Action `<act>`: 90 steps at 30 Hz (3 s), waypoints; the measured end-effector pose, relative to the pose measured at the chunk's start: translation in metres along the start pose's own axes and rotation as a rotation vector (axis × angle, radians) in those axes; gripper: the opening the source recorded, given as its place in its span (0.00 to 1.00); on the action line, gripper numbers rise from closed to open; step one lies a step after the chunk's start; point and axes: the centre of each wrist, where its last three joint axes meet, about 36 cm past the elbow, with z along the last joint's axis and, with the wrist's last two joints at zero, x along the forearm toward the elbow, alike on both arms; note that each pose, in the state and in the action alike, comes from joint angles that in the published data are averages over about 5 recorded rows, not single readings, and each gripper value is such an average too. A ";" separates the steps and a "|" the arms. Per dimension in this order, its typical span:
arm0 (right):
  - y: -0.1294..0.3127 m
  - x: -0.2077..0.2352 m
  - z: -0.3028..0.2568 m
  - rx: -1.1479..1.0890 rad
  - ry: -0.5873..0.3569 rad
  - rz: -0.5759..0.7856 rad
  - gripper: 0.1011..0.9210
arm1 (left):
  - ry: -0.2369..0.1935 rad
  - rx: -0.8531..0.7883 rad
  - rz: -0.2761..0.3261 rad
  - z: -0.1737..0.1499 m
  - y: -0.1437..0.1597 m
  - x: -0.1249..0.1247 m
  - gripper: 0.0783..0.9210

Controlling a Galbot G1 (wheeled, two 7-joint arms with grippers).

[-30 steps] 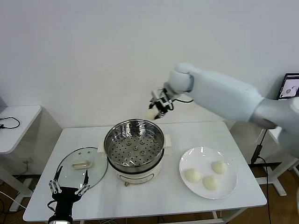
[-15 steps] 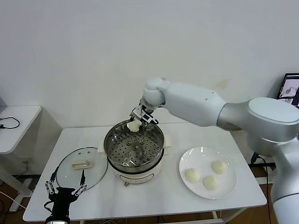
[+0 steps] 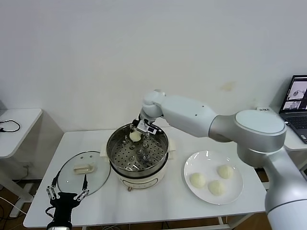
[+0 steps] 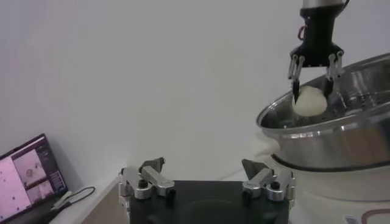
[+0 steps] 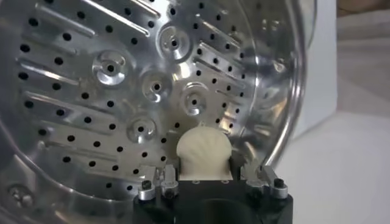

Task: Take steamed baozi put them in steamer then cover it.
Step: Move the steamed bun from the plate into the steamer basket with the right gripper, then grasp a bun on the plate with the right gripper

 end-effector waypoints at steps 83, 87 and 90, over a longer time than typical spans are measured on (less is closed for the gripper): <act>0.314 0.078 -0.082 -1.012 0.039 -0.241 0.88 | -0.022 -0.026 0.020 -0.005 0.003 -0.009 0.88; 0.316 0.064 -0.085 -1.011 0.039 -0.253 0.88 | -0.022 -0.028 0.018 -0.004 0.004 -0.010 0.88; 0.316 0.055 -0.085 -1.008 0.044 -0.256 0.88 | -0.022 -0.026 0.016 -0.004 0.004 -0.010 0.88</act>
